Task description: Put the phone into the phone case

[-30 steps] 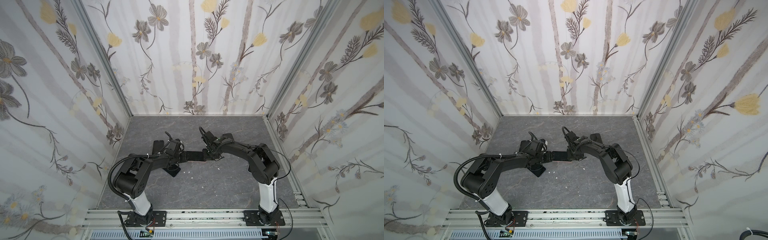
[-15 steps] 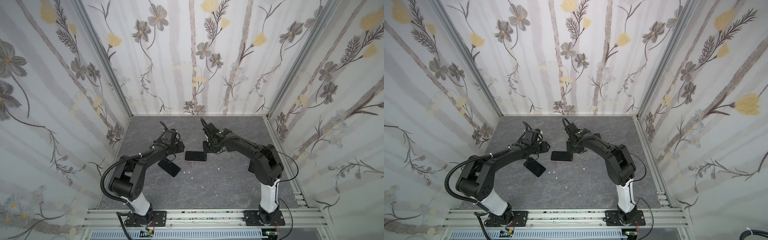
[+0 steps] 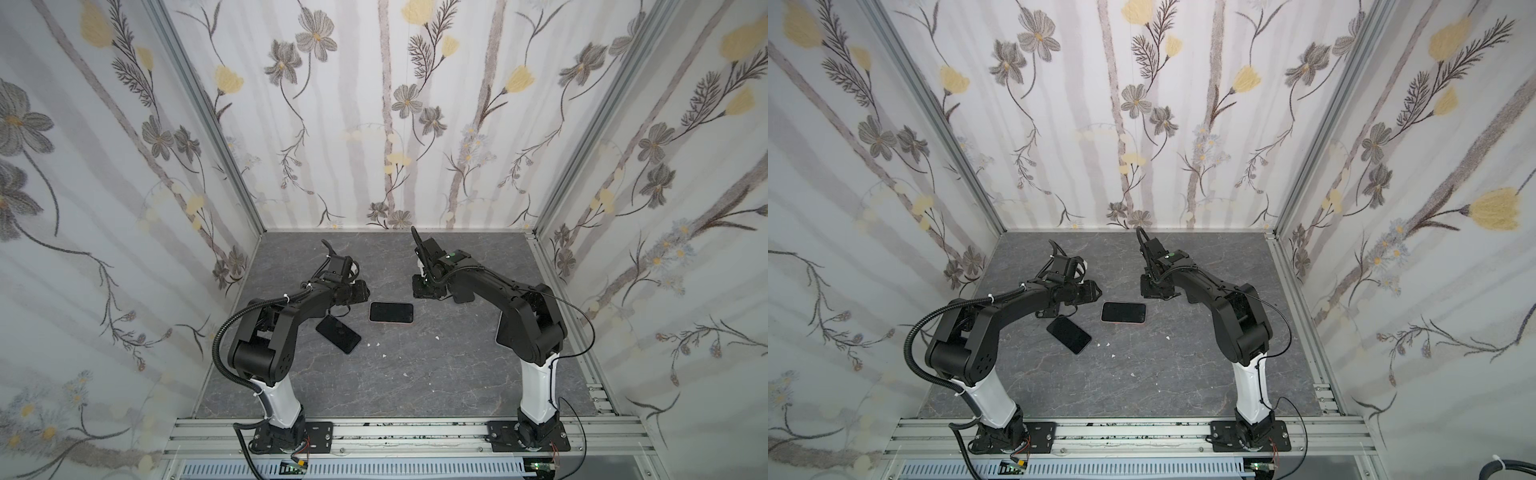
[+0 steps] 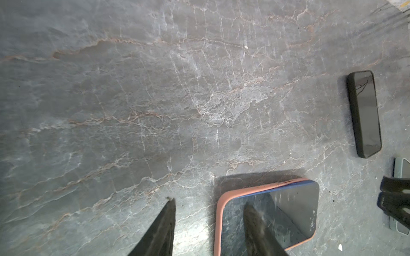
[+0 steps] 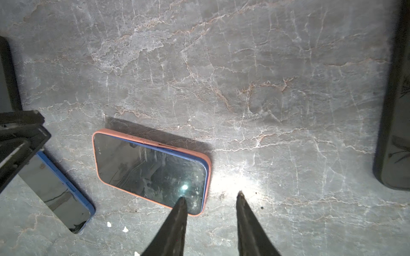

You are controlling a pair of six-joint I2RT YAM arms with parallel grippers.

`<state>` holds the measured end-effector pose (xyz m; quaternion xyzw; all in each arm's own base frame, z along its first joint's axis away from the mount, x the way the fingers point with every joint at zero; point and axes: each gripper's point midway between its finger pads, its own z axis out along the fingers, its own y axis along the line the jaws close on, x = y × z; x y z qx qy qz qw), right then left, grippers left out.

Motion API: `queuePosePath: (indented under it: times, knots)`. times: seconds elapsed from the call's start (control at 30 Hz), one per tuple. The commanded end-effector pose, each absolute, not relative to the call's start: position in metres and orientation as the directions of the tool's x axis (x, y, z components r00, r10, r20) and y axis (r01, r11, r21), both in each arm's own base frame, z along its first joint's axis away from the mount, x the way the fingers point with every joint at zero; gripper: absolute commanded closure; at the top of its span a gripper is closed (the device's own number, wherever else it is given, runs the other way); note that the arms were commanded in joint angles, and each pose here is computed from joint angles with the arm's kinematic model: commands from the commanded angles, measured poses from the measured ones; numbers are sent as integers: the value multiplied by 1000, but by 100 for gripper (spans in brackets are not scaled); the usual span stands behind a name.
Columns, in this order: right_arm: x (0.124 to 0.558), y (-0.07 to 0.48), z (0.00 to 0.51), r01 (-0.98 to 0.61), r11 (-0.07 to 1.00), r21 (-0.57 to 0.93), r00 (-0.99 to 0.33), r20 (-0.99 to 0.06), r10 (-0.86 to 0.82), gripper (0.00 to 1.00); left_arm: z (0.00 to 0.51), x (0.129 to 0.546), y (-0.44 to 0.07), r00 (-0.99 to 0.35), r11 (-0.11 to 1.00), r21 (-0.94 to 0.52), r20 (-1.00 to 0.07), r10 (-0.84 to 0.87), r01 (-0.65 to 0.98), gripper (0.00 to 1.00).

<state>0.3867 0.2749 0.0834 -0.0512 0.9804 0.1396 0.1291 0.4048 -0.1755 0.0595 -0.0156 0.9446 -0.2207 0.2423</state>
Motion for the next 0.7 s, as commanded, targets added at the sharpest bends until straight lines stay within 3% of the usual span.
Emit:
queuePosePath:
  times: [0.0, 0.67]
  knots:
    - [386, 284, 79, -158, 938, 310, -967, -241, -84, 63, 53, 404, -182, -896, 886, -456, -426, -129, 89, 51]
    - [387, 294, 45, -157, 927, 341, -981, -166, -105, 61, 26, 398, -189, -930, 865, -499, -340, -138, 54, 54]
